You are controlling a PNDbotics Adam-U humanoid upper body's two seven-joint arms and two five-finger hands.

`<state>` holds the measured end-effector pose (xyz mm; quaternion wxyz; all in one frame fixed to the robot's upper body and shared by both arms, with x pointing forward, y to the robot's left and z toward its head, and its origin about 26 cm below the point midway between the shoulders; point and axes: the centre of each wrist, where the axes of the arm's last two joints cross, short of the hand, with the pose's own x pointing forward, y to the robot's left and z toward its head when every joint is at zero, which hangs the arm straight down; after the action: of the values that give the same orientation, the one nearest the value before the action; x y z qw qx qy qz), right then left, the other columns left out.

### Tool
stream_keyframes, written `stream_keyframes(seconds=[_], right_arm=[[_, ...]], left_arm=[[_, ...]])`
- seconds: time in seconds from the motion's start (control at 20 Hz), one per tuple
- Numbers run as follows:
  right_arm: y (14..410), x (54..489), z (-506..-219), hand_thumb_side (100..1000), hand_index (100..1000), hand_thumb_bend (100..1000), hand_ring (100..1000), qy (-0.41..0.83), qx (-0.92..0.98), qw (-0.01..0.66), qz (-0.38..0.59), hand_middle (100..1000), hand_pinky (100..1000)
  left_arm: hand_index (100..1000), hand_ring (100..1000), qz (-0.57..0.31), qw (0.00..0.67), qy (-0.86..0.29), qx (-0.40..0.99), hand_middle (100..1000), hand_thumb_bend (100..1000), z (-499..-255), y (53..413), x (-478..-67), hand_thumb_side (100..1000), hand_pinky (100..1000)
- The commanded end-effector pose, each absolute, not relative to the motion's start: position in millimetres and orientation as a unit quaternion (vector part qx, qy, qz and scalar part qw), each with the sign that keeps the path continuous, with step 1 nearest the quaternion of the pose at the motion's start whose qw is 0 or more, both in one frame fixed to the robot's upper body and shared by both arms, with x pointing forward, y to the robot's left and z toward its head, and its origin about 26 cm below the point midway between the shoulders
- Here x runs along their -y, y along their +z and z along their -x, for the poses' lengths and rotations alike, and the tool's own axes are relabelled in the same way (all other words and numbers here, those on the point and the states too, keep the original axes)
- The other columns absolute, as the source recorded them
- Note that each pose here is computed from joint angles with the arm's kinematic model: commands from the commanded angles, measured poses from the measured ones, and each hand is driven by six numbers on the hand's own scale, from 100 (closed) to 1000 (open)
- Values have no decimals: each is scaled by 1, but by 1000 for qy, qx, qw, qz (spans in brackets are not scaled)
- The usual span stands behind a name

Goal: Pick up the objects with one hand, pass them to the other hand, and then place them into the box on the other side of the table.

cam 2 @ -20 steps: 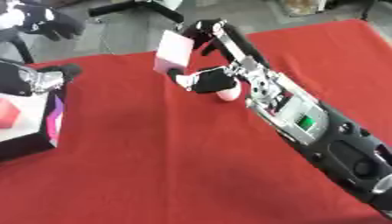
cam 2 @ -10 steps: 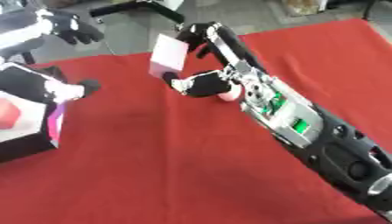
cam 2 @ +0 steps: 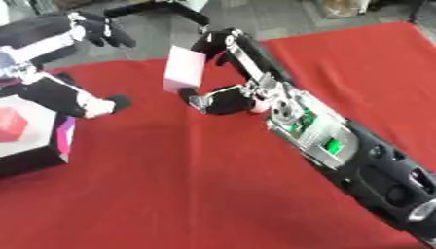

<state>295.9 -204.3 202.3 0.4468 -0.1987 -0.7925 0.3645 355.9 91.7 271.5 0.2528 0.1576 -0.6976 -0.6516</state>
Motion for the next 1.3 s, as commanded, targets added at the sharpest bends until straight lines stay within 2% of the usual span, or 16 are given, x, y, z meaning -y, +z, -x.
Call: stream_keyframes(seconds=[0.05, 0.35, 0.6, 0.65, 1.3], right_arm=[[211, 201, -294, 100, 557, 100, 695, 370, 801, 426, 199, 456, 667], [209, 197, -294, 100, 558, 100, 696, 378, 802, 421, 192, 457, 669], [208, 196, -293, 100, 559, 100, 697, 384, 803, 413, 192, 458, 672], [208, 196, -293, 100, 559, 100, 697, 385, 803, 412, 192, 458, 672], [207, 194, -293, 100, 560, 100, 698, 397, 803, 402, 192, 459, 674]], left_arm=[[856, 810, -167, 242, -647, 704, 779, 416, -355, 280, -89, 327, 817], [862, 811, -167, 249, -642, 706, 780, 407, -358, 275, -82, 345, 818], [865, 813, -146, 256, -643, 707, 781, 436, -358, 271, -78, 464, 821], [865, 813, -143, 257, -644, 706, 781, 464, -358, 270, -77, 467, 821], [866, 814, -118, 246, -651, 708, 781, 480, -350, 271, -69, 544, 823]])
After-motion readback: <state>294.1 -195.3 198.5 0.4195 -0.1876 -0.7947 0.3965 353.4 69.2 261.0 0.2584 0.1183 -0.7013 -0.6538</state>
